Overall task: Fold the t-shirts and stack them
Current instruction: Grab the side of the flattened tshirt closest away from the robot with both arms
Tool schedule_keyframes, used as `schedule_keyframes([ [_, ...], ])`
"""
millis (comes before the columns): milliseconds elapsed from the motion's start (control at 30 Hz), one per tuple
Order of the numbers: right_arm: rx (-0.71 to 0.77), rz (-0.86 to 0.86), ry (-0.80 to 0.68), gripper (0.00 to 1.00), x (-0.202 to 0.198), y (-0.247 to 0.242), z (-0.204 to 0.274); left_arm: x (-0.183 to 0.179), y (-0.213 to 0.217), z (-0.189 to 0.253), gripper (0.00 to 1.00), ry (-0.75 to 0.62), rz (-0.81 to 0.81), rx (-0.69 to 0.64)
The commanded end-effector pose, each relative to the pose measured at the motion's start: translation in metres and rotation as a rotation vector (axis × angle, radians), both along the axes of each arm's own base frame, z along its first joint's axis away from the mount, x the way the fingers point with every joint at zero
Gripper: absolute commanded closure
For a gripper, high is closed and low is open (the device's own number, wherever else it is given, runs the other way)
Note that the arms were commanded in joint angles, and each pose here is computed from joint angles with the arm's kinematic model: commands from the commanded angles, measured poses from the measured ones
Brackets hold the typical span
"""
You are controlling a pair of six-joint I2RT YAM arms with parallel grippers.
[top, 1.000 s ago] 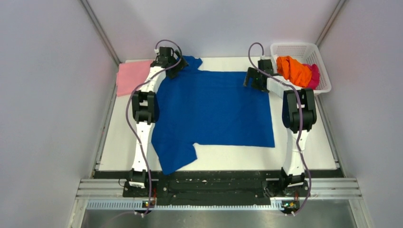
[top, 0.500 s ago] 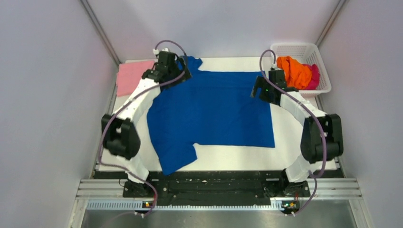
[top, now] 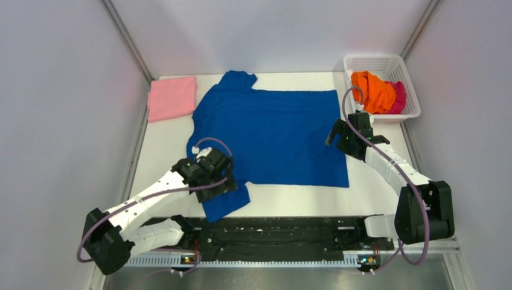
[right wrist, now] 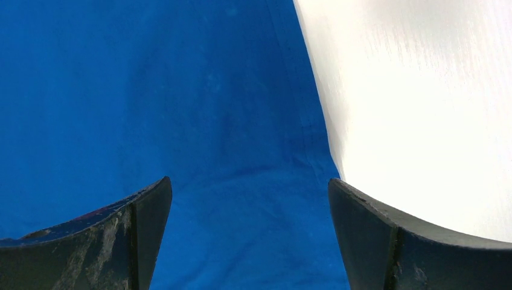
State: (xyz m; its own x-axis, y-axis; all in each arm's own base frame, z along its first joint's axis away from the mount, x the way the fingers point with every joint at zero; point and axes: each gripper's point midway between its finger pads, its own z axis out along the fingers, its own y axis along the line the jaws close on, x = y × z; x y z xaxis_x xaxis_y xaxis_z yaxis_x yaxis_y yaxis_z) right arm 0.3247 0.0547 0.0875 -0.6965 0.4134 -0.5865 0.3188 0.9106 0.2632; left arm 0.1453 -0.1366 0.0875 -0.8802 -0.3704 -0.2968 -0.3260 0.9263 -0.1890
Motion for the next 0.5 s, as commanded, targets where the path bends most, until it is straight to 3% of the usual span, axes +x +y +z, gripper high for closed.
schedule_keyframes([
  [0, 0.018, -0.037, -0.035, 0.01, 0.0, 0.0, 0.009, -0.048, 0.005, -0.014, 0.15, 0.109, 0.105, 0.014],
  [133, 0.025, -0.044, -0.05, 0.01, -0.002, 0.0, 0.009, -0.075, 0.017, -0.036, 0.23, 0.173, 0.127, 0.087],
  [333, 0.03, -0.031, -0.046, 0.01, -0.005, 0.002, 0.005, -0.059, 0.009, -0.052, 0.42, 0.098, 0.161, 0.048],
  [467, 0.029, -0.035, -0.048, 0.01, -0.011, 0.0, 0.004, -0.059, 0.021, -0.067, 0.47, 0.09, 0.22, 0.093],
])
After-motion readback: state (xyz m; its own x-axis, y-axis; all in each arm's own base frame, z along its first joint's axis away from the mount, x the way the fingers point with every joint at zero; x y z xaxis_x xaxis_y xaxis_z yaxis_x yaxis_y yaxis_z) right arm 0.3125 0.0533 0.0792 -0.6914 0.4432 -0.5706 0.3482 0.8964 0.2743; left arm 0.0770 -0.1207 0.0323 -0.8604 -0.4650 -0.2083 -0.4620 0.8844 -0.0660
